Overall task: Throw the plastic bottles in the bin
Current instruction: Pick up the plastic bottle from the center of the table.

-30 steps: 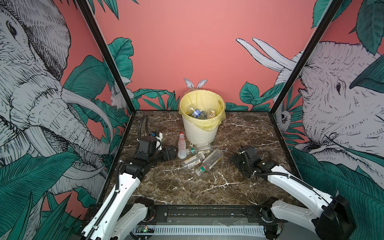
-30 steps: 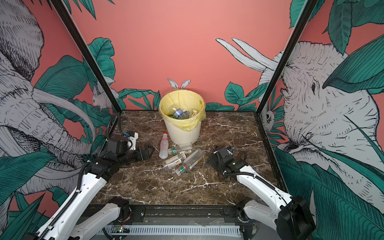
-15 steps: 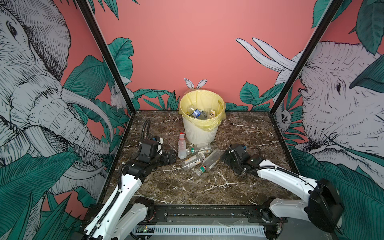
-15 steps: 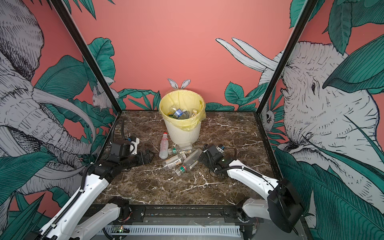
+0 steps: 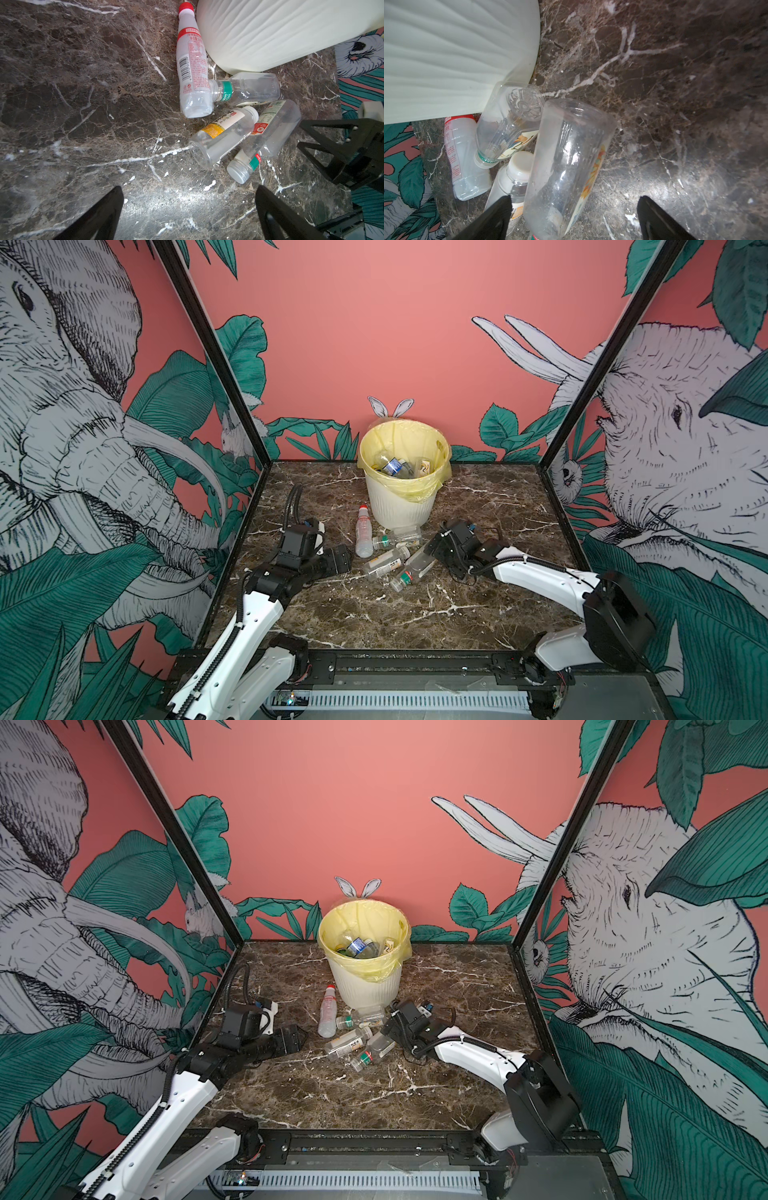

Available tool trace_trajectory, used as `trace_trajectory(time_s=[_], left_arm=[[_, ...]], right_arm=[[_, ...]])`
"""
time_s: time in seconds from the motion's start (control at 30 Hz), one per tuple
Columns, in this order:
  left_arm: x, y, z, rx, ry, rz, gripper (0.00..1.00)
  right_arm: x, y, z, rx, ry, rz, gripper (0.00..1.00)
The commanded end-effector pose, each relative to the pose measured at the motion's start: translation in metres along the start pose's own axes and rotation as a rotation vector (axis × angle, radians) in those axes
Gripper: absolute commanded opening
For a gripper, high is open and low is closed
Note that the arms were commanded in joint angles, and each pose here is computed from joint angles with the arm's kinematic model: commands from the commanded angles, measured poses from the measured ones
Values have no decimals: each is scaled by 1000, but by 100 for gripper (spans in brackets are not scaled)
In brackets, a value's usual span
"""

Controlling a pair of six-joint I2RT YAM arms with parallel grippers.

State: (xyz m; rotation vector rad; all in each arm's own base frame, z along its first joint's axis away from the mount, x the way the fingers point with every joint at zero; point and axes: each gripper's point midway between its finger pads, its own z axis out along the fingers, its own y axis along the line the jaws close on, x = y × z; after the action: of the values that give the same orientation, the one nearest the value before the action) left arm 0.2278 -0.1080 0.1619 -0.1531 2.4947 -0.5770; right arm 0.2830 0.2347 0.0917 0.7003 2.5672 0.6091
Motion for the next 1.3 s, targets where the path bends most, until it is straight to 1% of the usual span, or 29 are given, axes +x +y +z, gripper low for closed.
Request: trace_trajectory(time_s=[0.0, 0.2, 0.4, 0.8, 1.0, 1.07, 1.27], left_arm=[[7, 9, -1, -33, 13, -22, 99], [11, 15, 2, -51, 11, -29, 99], [16, 16, 4, -43, 15, -41, 99], [23, 20, 2, -45, 26, -59, 99], [25, 24, 2, -63, 23, -57, 99], [26, 23, 2, -56, 26, -57, 99], [28, 25, 3, -68, 31, -60, 99]], right_arm=[[-4, 12, -1, -32, -25, 125, 93], [-1, 14, 0, -37, -35, 147, 92], [3, 13, 4, -25, -46, 167, 90], [10, 25, 19, -25, -24, 180, 87], [11, 24, 25, -9, -25, 196, 87], [15, 17, 34, 21, -19, 195, 87], [18, 7, 43, 60, -17, 193, 86]])
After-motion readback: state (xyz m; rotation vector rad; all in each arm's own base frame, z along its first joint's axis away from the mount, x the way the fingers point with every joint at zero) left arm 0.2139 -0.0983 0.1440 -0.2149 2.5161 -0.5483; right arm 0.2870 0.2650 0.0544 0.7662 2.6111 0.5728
